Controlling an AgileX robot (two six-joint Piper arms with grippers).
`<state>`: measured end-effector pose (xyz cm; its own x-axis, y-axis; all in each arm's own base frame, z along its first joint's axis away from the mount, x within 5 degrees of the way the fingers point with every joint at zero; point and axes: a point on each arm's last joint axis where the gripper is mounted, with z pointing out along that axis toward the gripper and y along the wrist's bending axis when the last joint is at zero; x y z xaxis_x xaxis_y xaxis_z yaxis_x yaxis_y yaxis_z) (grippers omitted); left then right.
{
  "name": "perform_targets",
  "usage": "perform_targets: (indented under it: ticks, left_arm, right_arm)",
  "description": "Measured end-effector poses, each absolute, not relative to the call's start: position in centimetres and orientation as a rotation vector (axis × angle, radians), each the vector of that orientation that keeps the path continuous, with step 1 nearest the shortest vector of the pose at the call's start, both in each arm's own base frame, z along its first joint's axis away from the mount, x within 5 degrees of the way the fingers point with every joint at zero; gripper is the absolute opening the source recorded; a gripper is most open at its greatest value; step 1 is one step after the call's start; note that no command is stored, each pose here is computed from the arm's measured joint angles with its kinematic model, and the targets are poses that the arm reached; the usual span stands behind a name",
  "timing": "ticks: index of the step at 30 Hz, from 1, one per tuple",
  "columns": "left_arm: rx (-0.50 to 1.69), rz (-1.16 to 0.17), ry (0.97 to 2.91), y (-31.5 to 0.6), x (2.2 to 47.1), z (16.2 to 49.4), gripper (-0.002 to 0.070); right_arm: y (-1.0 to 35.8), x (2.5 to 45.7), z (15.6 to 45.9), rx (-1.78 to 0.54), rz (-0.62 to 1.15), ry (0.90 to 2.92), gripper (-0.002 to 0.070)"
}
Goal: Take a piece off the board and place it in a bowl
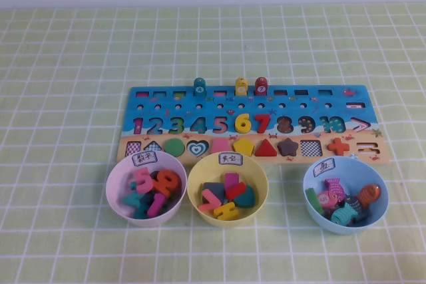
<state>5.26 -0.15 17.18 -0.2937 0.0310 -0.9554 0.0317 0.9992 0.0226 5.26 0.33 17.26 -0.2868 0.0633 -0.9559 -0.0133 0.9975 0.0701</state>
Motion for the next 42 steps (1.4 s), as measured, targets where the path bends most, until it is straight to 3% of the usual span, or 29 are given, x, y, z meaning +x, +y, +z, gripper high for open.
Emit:
perform_targets:
  ticks: [36, 39, 42]
  left_arm:
    - [0.045, -0.001, 1.869, -0.15, 5.26, 17.18, -0.0004]
    - [0.045, -0.001, 1.869, -0.15, 5.26, 17.18, -0.0004]
    - [0.045, -0.001, 1.869, -0.15, 5.26, 17.18, -0.0004]
  right_arm:
    - [0.34, 5.26, 17.26, 0.037, 0.076, 1.860, -0.0017]
    - [0.51, 5.27, 17.33, 0.073, 0.131, 1.852, -0.0017]
    - [1.02, 5.37, 17.86, 0.209, 0.326, 1.791, -0.0017]
